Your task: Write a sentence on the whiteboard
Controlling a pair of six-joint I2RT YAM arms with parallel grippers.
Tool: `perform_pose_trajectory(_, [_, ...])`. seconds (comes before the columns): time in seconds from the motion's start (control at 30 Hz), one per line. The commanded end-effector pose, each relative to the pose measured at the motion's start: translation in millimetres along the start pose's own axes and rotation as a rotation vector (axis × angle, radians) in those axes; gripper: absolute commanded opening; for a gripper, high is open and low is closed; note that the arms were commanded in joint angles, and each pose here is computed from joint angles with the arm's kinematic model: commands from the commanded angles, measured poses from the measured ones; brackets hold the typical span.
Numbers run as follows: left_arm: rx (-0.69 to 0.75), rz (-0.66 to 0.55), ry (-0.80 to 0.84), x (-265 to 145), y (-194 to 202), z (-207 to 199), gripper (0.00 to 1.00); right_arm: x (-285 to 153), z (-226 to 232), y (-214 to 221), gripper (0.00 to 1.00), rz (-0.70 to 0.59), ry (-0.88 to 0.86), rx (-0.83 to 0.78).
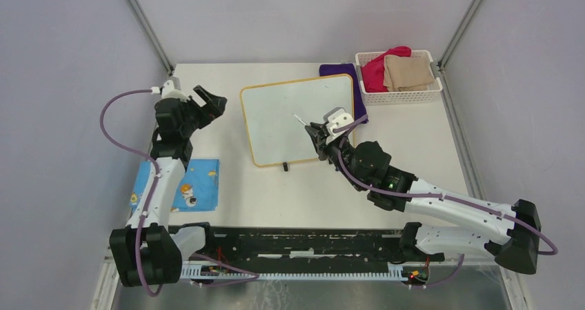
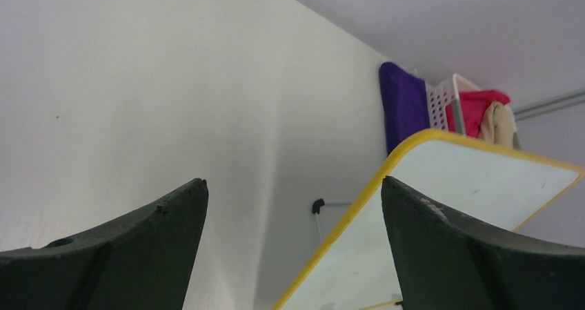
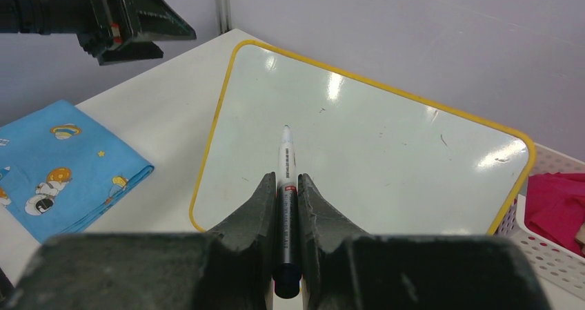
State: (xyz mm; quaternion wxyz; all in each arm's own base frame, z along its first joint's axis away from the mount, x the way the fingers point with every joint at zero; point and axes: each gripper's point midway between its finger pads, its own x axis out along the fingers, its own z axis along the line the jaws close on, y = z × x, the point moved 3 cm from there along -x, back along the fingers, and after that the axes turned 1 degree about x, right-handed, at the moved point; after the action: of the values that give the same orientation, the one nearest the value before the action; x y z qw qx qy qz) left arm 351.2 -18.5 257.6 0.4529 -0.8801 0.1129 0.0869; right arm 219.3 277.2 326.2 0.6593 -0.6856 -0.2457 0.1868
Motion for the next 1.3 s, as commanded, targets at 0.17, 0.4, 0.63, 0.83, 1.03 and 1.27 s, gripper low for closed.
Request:
perform_pose_trajectory(0.17, [0.259, 0.08, 0.145, 10.9, 56.4, -33.1, 1.0, -0.2, -2.0, -8.3, 0.0, -0.034, 0.021, 0.028])
perform_pose_trajectory(0.4, [0.241, 0.118, 0.132, 18.6, 64.2, -24.3, 1.0, 0.9, -1.6, -8.0, 0.0, -0.033, 0.022, 0.028])
perform_pose_trajectory(0.63, [0.095, 0.094, 0.256, 12.6, 70.0, -2.0, 0.97, 1.6, -0.6, -6.6, 0.0, -0.031, 0.019, 0.025])
perform_pose_trajectory(0.83, [0.076, 0.188, 0.576, 9.9, 88.6, -33.4, 0.94, 5.4, 9.4, -6.0, 0.0, -0.041, -0.036, 0.019])
perform_pose_trajectory(1.03, [0.099, 0.205, 0.635, 13.9, 101.4, -32.7, 0.93, 8.2, 16.7, -4.1, 0.0, -0.041, -0.075, 0.02])
perform_pose_trajectory(1.27, [0.04, 0.263, 0.67, 26.9, 125.8, -20.6, 0.83, 13.1, 22.0, -4.1, 0.0, -0.041, -0.092, 0.017])
